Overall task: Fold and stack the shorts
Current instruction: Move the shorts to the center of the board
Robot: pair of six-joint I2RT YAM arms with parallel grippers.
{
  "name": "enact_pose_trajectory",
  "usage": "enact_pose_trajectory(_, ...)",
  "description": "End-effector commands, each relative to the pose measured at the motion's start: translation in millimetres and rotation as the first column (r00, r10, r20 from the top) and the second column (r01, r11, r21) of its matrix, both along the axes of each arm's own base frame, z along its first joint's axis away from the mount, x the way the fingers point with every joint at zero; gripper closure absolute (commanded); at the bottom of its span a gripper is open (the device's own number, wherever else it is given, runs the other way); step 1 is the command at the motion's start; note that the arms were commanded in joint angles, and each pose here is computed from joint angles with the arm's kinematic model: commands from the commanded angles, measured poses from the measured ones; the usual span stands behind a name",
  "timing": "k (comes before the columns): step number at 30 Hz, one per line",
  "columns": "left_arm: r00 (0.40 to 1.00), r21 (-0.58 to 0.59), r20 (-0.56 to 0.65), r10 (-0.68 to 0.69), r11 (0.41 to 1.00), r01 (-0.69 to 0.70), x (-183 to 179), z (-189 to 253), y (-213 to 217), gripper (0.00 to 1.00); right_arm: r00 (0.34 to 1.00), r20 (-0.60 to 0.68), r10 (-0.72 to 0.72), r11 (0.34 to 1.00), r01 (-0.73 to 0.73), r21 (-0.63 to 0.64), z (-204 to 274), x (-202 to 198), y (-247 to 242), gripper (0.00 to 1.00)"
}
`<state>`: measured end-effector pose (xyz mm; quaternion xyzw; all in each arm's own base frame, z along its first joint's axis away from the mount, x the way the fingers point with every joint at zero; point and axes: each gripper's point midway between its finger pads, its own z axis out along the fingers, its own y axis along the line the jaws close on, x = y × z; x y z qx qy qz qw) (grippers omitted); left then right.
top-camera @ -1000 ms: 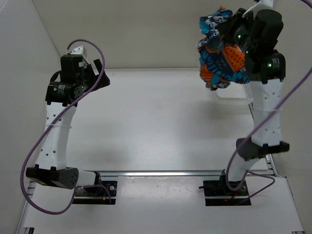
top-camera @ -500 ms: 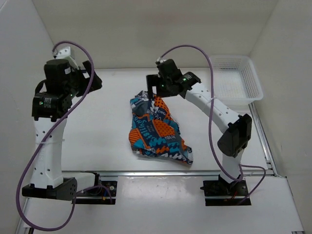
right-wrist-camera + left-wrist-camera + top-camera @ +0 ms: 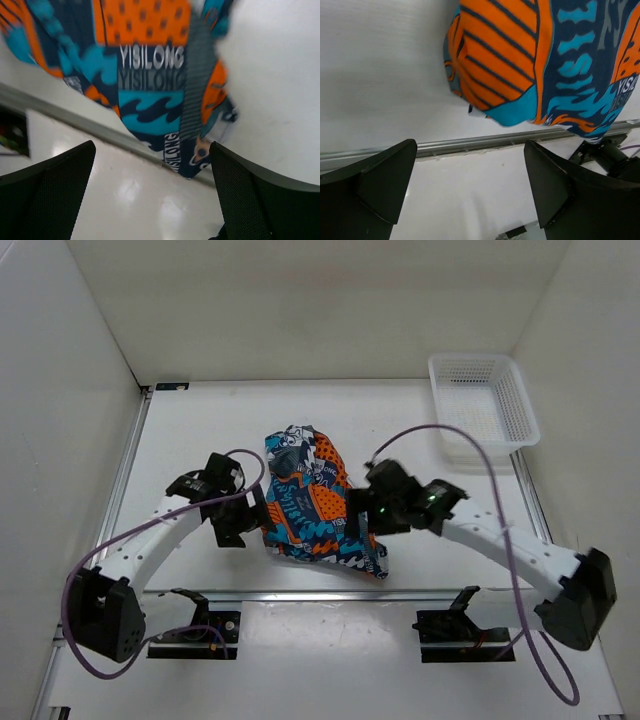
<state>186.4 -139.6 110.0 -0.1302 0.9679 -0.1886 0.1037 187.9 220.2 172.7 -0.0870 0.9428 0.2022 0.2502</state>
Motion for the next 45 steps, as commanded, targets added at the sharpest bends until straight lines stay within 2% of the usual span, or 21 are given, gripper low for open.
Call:
enact_pose_trajectory(1, 0.998, -0.128, 0.055, 0.035, 0.991, -0.027, 25.8, 7.0, -29.4, 0.0, 0.989, -0.122, 0.088, 0.996, -0.085, 0.031, -35.9, -38.9, 40.1, 0.01)
enact_pose_trajectory(2, 0.999, -0.12, 0.034, 0.019, 0.993, -0.015, 27.9, 0.4, -34.5, 0.01, 0.988, -0.119, 0.094, 0.996, -0.093, 0.016, -43.2, -39.7, 43.3, 0.01)
enact_pose_trajectory(3, 0.999, -0.084, 0.034, 0.025, 0.996, -0.022, 32.1, -4.7, -32.6, 0.13, 0.987, -0.138, 0.087, 0.996, -0.09, -0.016, -57.9, -39.5, 46.0, 0.01)
enact_pose_trajectory(6, 0.998, -0.025, 0.058, -0.001, 1.0, 0.003, 55.0, -9.1, -32.2, 0.82, 0.987, -0.107, 0.121, 0.991, -0.126, -0.042, -74.0, -23.1, 66.2, 0.23)
enact_pose_trajectory(7, 0.997, -0.014, 0.071, -0.008, 1.0, 0.009, 61.1, -7.6, -32.4, 0.9, 0.988, -0.088, 0.13, 0.989, -0.135, -0.058, -75.1, -12.5, 70.2, 0.47)
enact_pose_trajectory(10, 0.989, 0.01, 0.142, -0.048, 0.999, 0.047, 87.5, 11.8, -36.9, 0.9, 0.986, -0.044, 0.161, 0.979, -0.165, -0.119, -59.8, 22.3, 80.1, 1.0)
enact_pose_trajectory(14, 0.968, 0.07, 0.244, -0.058, 0.997, 0.042, 109.3, 56.8, -29.7, 0.9, 0.975, 0.116, 0.191, 0.971, -0.171, -0.168, 6.7, 37.4, 63.2, 1.0)
enact_pose_trajectory(19, 0.909, 0.108, 0.413, -0.062, 0.994, 0.018, 118.1, 164.9, -12.6, 0.9, 0.934, 0.33, 0.135, 0.99, -0.111, -0.089, 120.2, 33.6, 28.5, 1.0)
enact_pose_trajectory(22, 0.844, 0.075, 0.532, -0.069, 0.997, 0.034, 121.2, 228.3, -16.9, 0.9, 0.911, 0.41, 0.042, 0.998, -0.015, -0.068, 155.2, 43.0, -1.6, 1.0)
enact_pose_trajectory(26, 0.842, 0.04, 0.528, -0.115, 0.993, 0.11, 142.9, 231.0, -46.7, 0.9, 0.898, 0.424, -0.118, 0.978, 0.179, -0.106, 151.3, 98.5, -52.8, 1.0)
enact_pose_trajectory(28, 0.834, 0.035, 0.534, -0.137, 0.989, 0.141, 175.0, 221.9, -68.3, 0.53, 0.882, 0.444, -0.16, 0.966, 0.233, -0.113, 139.3, 148.3, -58.2, 1.0)
enact_pose_trajectory(29, 0.839, 0.026, 0.524, -0.145, 0.988, 0.155, 182.6, 219.4, -75.4, 0.26, 0.857, 0.46, -0.233, 0.944, 0.313, -0.105, 144.5, 177.4, -80.5, 0.9)
enact_pose_trajectory(32, 0.868, 0.066, 0.46, -0.187, 0.982, 0.177, 190.0, 213.7, -77.7, 0.18, 0.882, 0.361, -0.304, 0.897, 0.392, -0.203, 111.6, 232.4, -105.3, 0.46)
enact_pose_trajectory(33, 0.864, 0.075, 0.47, -0.18, 0.984, 0.164, 189.8, 217.0, -74.4, 0.16, 0.887, 0.346, -0.307, 0.888, 0.397, -0.23, 117.5, 239.7, -105.6, 0.17)
enact_pose_trajectory(34, 0.858, 0.084, 0.484, -0.172, 0.985, 0.15, 179.3, 224.7, -66.1, 0.1, 0.878, 0.36, -0.317, 0.879, 0.414, -0.237, 123.5, 239.4, -109.9, 0.09)
enact_pose_trajectory(36, 0.88, 0.125, 0.443, -0.171, 0.984, 0.129, 170.7, 194.7, -55.0, 0.19, 0.839, 0.415, -0.351, 0.849, 0.472, -0.237, 138.3, 228.1, -121.0, 0.02)
enact_pose_trajectory(37, 0.871, 0.119, 0.462, -0.167, 0.985, 0.126, 156.6, 198.8, -48.5, 0.31, 0.846, 0.4, -0.353, 0.847, 0.47, -0.247, 121.7, 219.1, -116.4, 0.02)
enact_pose_trajectory(38, 0.912, 0.136, 0.362, -0.192, 0.979, 0.152, 139.7, 155.0, -44.5, 0.64, 0.848, 0.394, -0.355, 0.852, 0.467, -0.237, 117.5, 208.9, -113.8, 0.04)
enact_pose_trajectory(40, 0.932, 0.101, 0.311, -0.185, 0.982, 0.161, 120.5, 124.8, -44.4, 0.9, 0.88, 0.35, -0.322, 0.896, 0.403, -0.189, 97.7, 171.8, -93.7, 0.23)
enact_pose_trajectory(43, 0.962, 0.031, 0.203, -0.181, 0.984, 0.178, 61.6, 71.6, -51.0, 0.9, 0.923, 0.259, -0.284, 0.941, 0.32, -0.109, 71.4, 120.9, -66.7, 0.51)
enact_pose_trajectory(45, 0.989, 0.039, 0.063, -0.134, 0.991, 0.132, 25.2, 27.7, -43.7, 0.72, 0.95, 0.132, -0.282, 0.949, 0.297, -0.107, 27.8, 83.0, -67.6, 0.64)
